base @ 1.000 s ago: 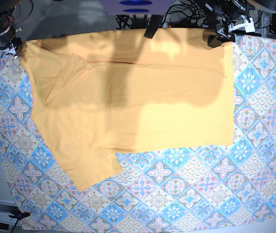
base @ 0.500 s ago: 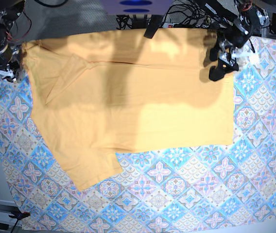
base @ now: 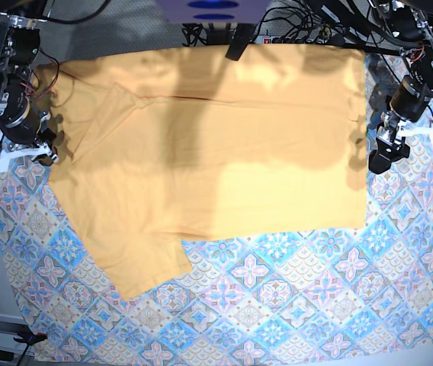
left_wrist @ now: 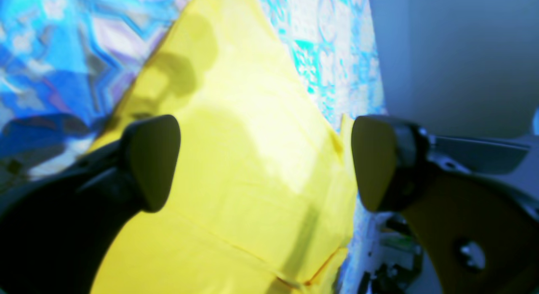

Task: Fold the T-shirt properly
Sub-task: 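Move both grippers down along the shirt's sides and grasp the side edges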

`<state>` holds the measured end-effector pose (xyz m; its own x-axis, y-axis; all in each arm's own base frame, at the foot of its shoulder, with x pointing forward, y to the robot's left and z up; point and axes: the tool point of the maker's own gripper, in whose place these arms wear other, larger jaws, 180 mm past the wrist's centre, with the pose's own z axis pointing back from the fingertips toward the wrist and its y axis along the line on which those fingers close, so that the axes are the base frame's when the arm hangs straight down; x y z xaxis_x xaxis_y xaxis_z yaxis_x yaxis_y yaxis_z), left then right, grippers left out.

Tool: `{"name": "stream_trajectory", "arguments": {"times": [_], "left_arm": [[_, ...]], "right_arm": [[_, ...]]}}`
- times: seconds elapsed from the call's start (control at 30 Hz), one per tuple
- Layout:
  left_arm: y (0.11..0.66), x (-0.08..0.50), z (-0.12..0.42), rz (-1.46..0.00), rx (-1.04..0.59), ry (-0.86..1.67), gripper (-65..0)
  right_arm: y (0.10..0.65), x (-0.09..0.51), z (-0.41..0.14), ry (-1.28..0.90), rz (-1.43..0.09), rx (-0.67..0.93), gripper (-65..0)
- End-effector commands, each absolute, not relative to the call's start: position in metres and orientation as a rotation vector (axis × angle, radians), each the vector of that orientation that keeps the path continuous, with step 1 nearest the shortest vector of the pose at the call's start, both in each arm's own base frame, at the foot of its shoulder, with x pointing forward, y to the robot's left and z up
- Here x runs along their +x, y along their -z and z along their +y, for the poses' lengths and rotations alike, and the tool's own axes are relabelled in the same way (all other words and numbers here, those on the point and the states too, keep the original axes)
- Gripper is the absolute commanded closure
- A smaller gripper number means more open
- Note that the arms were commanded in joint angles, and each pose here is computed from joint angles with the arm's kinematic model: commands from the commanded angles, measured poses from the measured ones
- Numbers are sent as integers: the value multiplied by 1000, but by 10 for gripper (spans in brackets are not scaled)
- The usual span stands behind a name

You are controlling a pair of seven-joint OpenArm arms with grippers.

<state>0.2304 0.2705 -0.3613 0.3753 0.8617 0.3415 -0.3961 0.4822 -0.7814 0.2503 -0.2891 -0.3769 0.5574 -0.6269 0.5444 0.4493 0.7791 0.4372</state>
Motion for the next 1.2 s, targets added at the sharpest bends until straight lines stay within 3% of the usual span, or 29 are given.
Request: {"name": "stream_trajectory", "arguments": {"times": [0.0, 0.23, 0.37, 0.53, 0.8, 1.17], "left_arm": [[351, 240, 281, -867, -651, -856, -569], [352, 276, 306, -842, -676, -858, -272], [347, 295, 322, -858, -642, -843, -183], [339, 326, 319, -865, -530, -725, -177], [365, 363, 320, -773, -396, -675, -253], [399, 385, 327, -695, -228, -650, -255]], "right_arm": [[363, 263, -292, 616, -793, 259, -125], [365, 270, -286, 542, -790, 202, -126], [371, 281, -271, 392, -776, 94, -127], [374, 294, -257, 235, -778, -22, -127], [359, 320, -245, 202, -827, -5, -128], [362, 320, -245, 206, -823, -4, -128]]}}
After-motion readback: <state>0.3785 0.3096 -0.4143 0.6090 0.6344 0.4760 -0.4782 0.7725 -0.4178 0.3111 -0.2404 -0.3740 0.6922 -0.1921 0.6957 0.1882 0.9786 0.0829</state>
